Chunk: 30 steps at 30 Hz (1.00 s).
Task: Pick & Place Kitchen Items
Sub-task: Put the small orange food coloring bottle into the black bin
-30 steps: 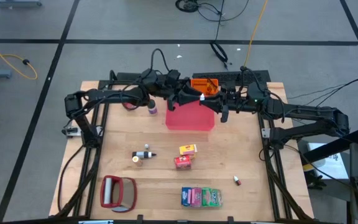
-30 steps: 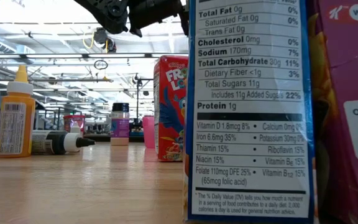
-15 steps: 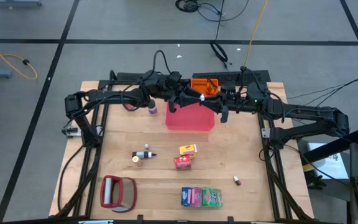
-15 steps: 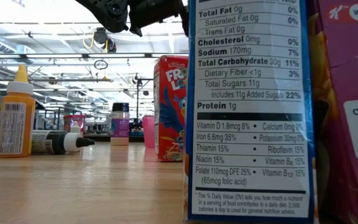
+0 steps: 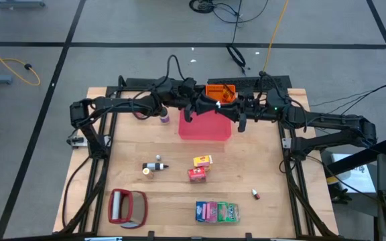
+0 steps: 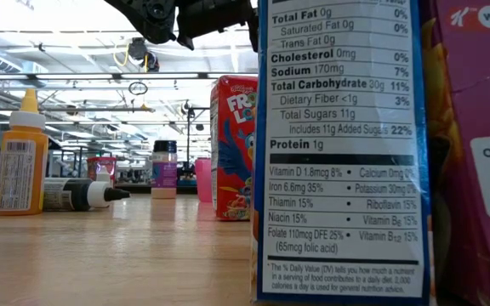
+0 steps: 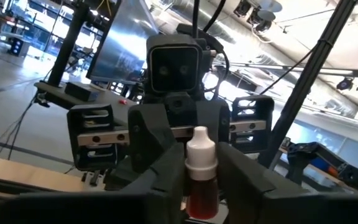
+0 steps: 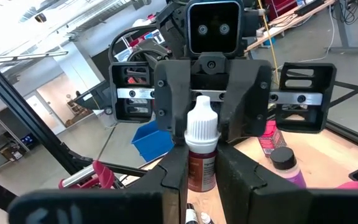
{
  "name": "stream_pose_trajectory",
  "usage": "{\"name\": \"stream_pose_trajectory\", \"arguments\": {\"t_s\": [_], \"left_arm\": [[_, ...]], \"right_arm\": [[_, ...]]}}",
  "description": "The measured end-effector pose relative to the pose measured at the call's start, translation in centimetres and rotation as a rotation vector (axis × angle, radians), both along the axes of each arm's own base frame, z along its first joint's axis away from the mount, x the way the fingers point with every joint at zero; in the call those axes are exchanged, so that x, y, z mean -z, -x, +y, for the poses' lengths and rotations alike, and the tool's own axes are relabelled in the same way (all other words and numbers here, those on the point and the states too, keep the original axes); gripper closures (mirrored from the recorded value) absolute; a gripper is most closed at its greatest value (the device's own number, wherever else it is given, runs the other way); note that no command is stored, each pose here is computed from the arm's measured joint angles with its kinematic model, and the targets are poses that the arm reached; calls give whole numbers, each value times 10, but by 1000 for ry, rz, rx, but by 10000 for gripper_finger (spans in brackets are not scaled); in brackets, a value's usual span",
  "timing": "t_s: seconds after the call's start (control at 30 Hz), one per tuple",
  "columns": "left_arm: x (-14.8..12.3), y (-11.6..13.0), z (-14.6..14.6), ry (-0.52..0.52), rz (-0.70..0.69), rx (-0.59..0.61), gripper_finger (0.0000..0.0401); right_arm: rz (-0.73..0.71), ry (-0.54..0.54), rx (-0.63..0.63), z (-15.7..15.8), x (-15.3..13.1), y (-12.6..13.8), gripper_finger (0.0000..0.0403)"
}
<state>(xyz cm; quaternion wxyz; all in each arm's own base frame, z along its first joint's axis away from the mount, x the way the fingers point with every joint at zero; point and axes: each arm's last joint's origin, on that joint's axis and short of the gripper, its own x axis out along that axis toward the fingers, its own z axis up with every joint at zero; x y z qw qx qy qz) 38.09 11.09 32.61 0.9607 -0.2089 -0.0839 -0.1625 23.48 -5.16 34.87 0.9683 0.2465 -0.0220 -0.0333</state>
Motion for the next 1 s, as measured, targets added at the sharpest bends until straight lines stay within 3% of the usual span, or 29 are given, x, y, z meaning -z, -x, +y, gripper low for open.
{"name": "stream_pose_trajectory", "arguments": {"t_s": [0.13, 0.33, 0.47, 0.8, 1.0], "left_arm": [[0, 0, 0, -17, -8, 0, 377], [-2, 2, 4, -2, -6, 1, 377], [-2, 3, 5, 0, -8, 20, 398], [-1, 2, 4, 38, 3, 5, 329], [0, 0, 0, 43, 4, -8, 316]], "right_arm": [[-1, 3, 0, 0, 0, 0, 354], [-4, 2, 2, 0, -1, 1, 354], [-5, 2, 0, 0, -1, 1, 354], [-2, 1, 0, 0, 0, 0, 354], [1, 0, -1, 0, 0, -1, 354]]}}
